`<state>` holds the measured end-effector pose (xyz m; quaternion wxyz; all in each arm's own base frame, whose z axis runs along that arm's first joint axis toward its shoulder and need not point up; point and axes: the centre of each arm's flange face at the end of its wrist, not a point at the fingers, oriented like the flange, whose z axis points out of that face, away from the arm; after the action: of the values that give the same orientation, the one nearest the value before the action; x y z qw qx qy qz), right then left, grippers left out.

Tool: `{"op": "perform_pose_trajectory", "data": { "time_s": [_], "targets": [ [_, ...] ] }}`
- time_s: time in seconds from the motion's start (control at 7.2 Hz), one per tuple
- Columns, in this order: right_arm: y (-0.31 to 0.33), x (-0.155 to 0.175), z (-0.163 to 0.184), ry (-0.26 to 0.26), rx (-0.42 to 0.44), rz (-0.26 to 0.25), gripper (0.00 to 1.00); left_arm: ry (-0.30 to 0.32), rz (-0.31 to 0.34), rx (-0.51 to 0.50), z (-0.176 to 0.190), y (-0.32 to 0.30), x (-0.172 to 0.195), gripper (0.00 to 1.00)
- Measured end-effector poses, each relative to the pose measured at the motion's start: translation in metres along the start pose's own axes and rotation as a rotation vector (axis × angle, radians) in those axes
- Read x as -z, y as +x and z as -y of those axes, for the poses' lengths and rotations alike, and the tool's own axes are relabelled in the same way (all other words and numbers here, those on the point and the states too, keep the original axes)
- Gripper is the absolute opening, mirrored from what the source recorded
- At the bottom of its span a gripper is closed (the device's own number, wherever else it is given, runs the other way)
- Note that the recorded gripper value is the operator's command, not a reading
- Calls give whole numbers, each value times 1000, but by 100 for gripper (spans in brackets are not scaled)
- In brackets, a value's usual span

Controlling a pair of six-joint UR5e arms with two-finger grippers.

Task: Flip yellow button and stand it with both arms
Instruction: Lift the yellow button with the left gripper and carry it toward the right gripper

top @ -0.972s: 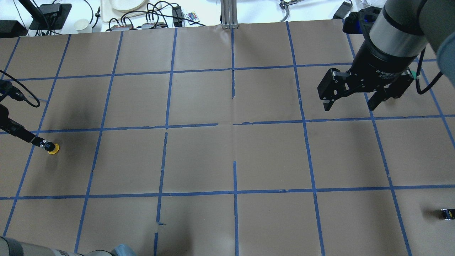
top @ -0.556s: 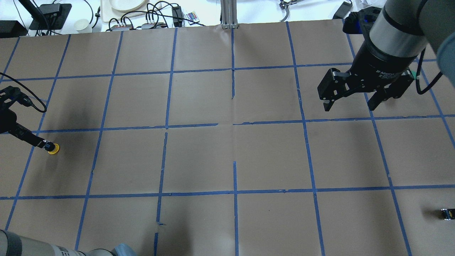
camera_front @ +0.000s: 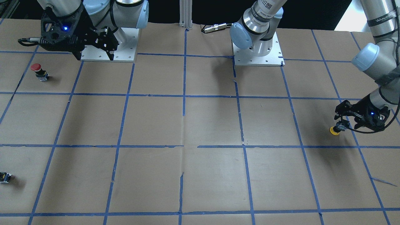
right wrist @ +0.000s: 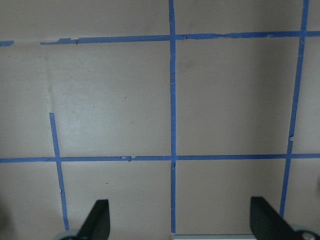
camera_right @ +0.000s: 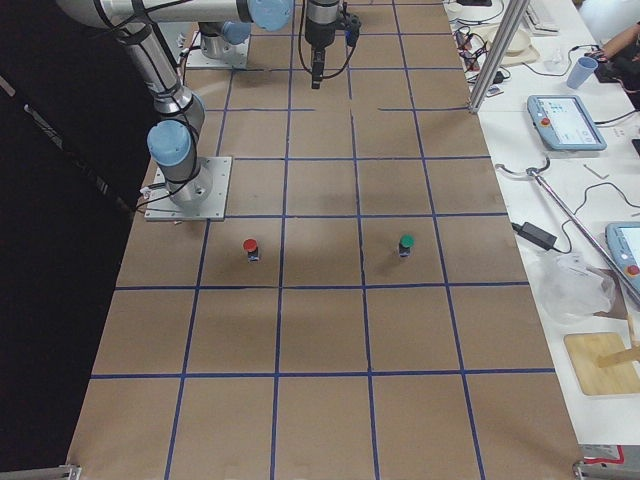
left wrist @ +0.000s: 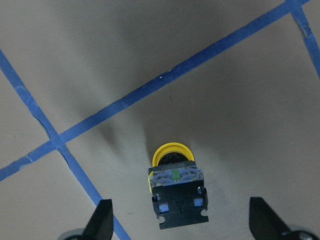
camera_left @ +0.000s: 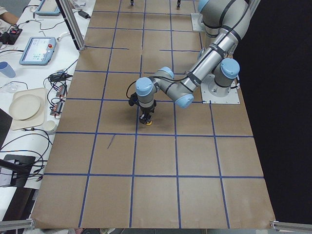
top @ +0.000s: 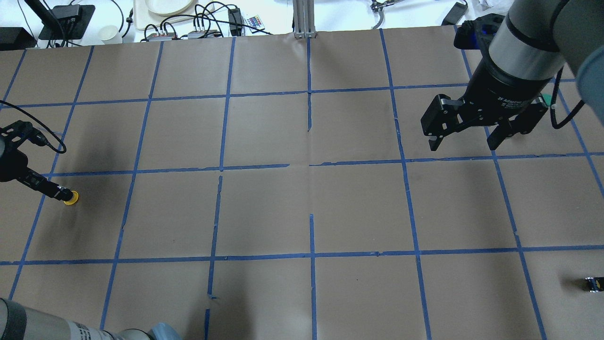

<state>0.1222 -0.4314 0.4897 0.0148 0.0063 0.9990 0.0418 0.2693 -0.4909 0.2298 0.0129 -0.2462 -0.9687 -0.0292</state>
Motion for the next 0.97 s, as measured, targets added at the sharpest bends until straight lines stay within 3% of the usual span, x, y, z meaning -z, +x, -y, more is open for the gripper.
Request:
{"op": "perform_pose_trajectory", "data": {
  "time_s": [0.14,0.28,0.69,0.97],
  "targets": [
    [0,0,0,0,0,1,100,0,0,6,0,0,0,5],
    [0,0,0,0,2,10,100,2,2,8,0,-1,1,2],
    [-1,1,3,6,-5,46,100,52,40,26,6,8,36,2],
    [-1,2,4,12,-15,50,100,143,-61,18,28,53,73,2]
  ]
}}
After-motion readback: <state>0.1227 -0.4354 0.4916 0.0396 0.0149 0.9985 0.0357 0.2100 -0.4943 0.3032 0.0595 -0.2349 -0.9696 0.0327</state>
